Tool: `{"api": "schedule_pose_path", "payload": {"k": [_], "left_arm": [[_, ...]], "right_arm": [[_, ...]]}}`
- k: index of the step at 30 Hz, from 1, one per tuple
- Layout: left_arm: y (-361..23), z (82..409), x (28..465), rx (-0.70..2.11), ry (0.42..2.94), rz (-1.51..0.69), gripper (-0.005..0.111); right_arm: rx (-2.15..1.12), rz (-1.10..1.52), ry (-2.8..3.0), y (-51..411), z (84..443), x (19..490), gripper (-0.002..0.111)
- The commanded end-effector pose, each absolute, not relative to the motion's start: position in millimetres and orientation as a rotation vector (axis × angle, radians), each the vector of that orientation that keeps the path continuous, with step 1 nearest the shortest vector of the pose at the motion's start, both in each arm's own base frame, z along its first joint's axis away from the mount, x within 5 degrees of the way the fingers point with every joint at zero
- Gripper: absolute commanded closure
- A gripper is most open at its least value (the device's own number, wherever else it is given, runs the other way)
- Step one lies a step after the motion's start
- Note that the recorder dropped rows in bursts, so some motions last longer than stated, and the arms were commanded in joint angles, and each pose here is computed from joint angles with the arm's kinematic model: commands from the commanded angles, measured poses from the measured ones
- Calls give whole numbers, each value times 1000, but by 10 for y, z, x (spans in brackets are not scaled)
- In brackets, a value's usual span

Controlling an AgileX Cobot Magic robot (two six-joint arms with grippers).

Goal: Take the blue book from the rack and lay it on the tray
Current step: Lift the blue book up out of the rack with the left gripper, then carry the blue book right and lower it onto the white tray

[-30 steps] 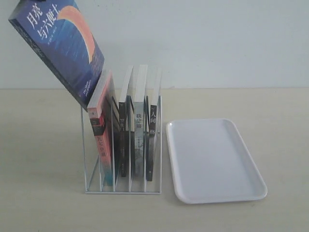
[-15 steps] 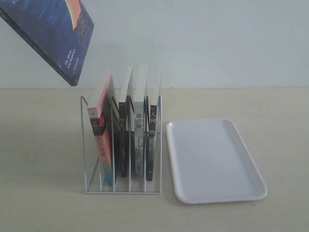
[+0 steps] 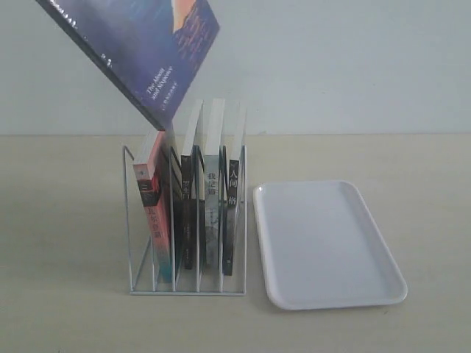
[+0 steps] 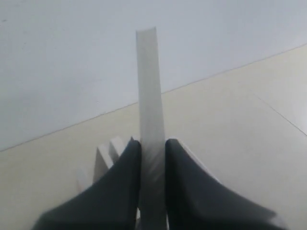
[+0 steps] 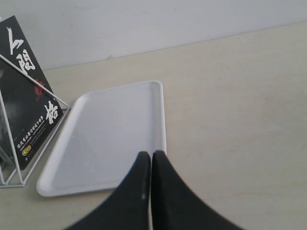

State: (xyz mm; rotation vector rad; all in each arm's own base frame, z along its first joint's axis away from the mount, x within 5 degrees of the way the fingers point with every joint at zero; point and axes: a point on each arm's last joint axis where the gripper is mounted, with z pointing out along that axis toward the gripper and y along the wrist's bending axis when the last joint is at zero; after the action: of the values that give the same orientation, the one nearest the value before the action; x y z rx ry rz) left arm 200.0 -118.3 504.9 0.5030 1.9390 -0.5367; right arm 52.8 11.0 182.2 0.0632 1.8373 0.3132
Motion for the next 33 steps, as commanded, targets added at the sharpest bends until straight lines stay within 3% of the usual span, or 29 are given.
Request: {"api": "schedule_pose_path", "payload": {"k": [1,25,33], "left_arm": [[-1257,5178,1904,614,1809,-637,103],[-1772,4682,2227,1107,1882,-886,103],[-2148,4603,2280,1262,1858,-932,103]], "right_arm": [[60,307,1822,107,1835,528,108],[60,307,1822,107,1835,528,108],[60,307,1822,107,1835,528,108]]}}
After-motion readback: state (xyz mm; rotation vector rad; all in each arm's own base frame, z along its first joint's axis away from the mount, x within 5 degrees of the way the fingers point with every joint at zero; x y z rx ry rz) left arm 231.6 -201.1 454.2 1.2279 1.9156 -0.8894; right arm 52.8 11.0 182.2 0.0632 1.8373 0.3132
